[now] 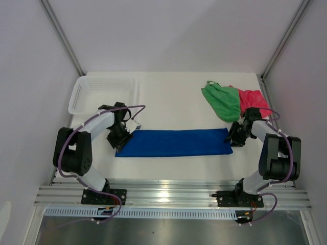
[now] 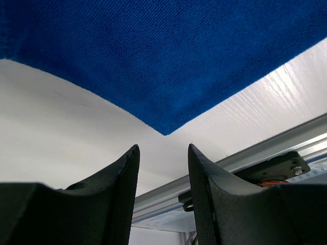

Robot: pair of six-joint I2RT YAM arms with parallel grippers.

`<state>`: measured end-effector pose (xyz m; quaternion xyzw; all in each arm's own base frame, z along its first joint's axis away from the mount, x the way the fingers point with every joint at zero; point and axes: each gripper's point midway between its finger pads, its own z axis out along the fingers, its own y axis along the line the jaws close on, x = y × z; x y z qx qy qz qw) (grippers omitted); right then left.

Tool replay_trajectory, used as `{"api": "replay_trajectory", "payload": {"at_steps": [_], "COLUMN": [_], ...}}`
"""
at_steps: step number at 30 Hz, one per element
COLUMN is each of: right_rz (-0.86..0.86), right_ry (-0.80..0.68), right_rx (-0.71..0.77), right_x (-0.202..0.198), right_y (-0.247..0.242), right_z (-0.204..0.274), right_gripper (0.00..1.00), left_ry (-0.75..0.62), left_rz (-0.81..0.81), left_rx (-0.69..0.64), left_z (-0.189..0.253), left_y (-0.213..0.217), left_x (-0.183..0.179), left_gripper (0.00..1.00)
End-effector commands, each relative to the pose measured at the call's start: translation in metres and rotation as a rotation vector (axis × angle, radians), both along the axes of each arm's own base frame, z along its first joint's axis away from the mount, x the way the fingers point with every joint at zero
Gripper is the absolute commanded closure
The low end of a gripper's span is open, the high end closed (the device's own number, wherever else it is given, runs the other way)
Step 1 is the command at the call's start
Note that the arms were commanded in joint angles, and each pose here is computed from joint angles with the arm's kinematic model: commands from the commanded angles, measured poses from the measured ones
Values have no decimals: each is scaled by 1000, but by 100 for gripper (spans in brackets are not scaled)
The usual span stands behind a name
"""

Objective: Roll the towels
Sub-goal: Fold the towel

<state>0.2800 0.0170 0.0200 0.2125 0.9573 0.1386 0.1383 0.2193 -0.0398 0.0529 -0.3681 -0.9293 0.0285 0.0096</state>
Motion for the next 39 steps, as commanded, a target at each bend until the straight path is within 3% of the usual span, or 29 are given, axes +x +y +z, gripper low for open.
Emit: {"api": "replay_trajectory", "payload": {"at_steps": [1,5,10,17,18,19,22,31,39], "right_rz": [18,-10,-58,9,10,12,-9,-60,-109], "right_ry": [22,64,78,60,74,95,122,23,-44], "right_rx": [-8,-31,-92,-159,-152,-138,-121,-100,-171], "right_x": [-4,-11,-11,8,5,2,-2,22,29], "right_y": [1,-4,-19,-17,-16,-14,-14,-40,-70], "right_z": [-16,-24,-25,-21,-25,-32,-38,7,47], "right_gripper": [54,59,57,60,63,76,99,100,100], "left_ry": [9,5,6,15,10,9,9,-10,-26], "left_rz": [64,64,57,66,68,67,73,77,61], "left_rx": [23,17,33,37,36,36,30,13,29], "left_z": [-7,-9,-11,-16,-16,-16,-15,-10,-9], "left_y": [1,0,3,2,3,2,2,-1,1], "left_x": [4,5,6,6,8,7,4,10,16], "left_gripper": [54,54,54,54,54,54,54,54,54]}}
